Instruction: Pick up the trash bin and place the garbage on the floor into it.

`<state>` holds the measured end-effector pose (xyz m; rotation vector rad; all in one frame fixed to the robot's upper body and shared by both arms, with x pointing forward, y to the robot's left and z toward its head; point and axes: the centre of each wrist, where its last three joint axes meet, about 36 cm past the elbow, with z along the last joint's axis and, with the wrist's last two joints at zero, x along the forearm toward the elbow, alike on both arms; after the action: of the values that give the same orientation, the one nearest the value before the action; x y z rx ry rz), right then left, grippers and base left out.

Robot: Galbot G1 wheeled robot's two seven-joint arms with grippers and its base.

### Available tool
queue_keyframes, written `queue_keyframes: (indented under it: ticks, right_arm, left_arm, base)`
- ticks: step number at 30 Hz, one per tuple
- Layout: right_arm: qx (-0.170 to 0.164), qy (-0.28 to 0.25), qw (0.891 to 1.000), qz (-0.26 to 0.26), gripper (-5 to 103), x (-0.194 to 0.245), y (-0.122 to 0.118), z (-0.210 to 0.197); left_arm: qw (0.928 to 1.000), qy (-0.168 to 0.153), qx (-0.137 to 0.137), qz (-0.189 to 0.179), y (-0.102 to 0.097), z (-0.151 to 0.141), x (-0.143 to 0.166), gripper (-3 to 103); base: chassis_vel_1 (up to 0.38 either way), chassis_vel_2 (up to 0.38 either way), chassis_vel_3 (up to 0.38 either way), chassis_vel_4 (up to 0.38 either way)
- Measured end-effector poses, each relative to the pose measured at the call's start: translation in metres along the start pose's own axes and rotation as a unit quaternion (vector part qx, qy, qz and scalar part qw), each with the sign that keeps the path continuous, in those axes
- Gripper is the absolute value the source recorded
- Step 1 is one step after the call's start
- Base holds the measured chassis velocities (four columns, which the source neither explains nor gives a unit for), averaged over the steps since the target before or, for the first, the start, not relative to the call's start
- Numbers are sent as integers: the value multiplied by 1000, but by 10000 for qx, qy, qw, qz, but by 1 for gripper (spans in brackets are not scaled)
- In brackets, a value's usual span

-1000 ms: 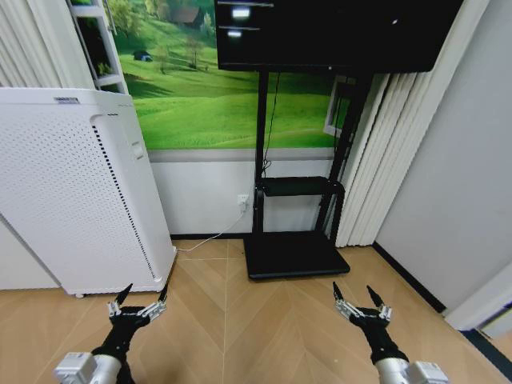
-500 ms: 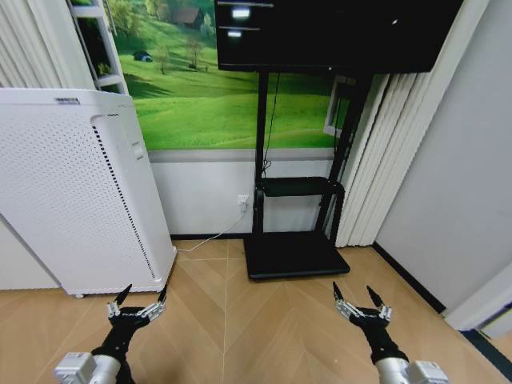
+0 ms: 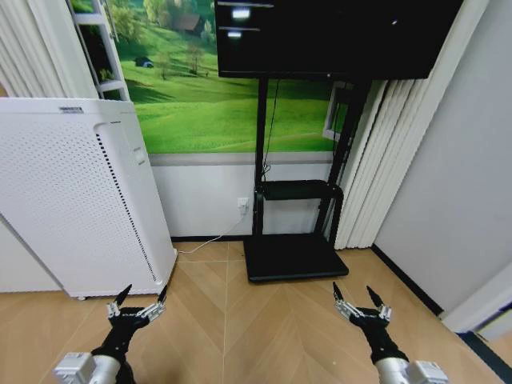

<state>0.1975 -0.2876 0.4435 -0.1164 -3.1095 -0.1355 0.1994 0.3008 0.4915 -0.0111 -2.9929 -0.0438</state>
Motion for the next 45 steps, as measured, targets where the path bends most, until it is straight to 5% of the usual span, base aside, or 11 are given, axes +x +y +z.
queue_keyframes:
  ticks: [45]
  right_arm:
    - [0, 0, 10000, 5, 100, 0, 0, 0]
  left_arm:
    - [10000, -1, 2, 0, 0, 0, 0, 100]
  base:
    - [3, 5, -5, -4]
